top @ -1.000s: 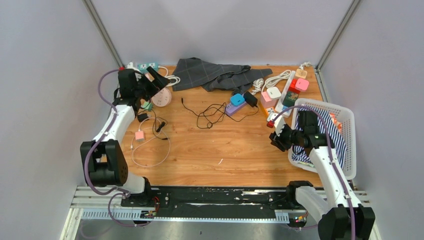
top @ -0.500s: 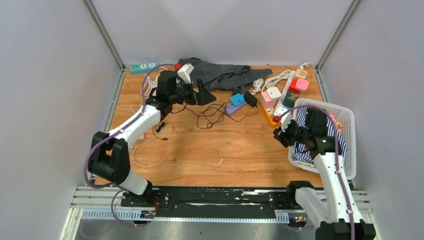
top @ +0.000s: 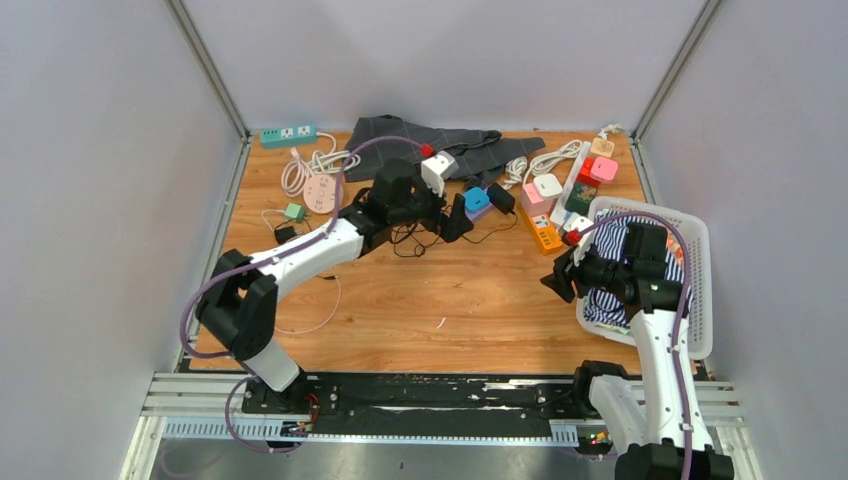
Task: Pull the plug off the socket
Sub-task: Move the socket to the center of the board.
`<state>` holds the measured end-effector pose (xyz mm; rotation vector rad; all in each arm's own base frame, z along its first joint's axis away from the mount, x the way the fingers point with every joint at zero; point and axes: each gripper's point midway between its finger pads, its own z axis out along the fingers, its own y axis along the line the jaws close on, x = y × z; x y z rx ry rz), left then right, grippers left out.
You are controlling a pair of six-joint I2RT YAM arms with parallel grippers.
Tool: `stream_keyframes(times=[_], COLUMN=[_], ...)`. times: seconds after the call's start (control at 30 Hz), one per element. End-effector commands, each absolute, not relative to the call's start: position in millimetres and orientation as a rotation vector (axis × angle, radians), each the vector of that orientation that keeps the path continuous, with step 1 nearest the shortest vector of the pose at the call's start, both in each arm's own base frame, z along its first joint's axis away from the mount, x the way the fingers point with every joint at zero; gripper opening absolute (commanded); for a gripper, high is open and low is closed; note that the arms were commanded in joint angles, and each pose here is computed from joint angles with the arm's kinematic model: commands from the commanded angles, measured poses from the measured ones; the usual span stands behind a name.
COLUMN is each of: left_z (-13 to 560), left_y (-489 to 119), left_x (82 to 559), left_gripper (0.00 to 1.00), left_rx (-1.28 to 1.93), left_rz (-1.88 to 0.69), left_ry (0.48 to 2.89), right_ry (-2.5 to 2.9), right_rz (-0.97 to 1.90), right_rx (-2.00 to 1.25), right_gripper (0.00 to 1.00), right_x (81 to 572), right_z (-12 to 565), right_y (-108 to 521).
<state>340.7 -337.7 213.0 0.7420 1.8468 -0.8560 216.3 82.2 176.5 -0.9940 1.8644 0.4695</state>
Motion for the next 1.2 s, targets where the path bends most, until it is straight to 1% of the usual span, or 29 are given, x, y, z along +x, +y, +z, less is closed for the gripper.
stream_keyframes(times=[0.0,0.2,0.4,0.53,0.67,0.8,1.03,1.17], left_z=[185,154,128,114,91,74,61,49], left_y=[-349,-350,-336,-345,-351,-357,-366,-374], left_x=[364,397,422,423,424,424,419,416], left_gripper=[1.0,1.0,1.0,1.0,1.0,0.99,0.94,0.91], left_rx=[0.763,0.636,0.512,0.556,0.6,0.617,0.653,0.715], left_rz=[-0.707,-0.603,-0.452,-0.472,-0.432,-0.44,-0.474,-0.448], left_ry=[1.876,1.972,2.035,2.081,2.212,2.292,2.348,2.391], right_ry=[1.903,1.904,1.908,1.909,1.91,1.905,1.899,1.899], right_rz=[0.476,0.479,0.48,0.481,0.482,0.482,0.485,0.486], right_rx=[-0.953,-0.941,-0.925,-0.918,-0.912,-0.908,-0.906,-0.905], right_gripper=[0.57,0.57,0.57,0.57,0.57,0.57,0.56,0.56], right_x=[221,220,221,221,221,221,220,220], right_z=[173,173,173,173,173,174,174,174], right_y=[77,75,73,72,72,71,72,71])
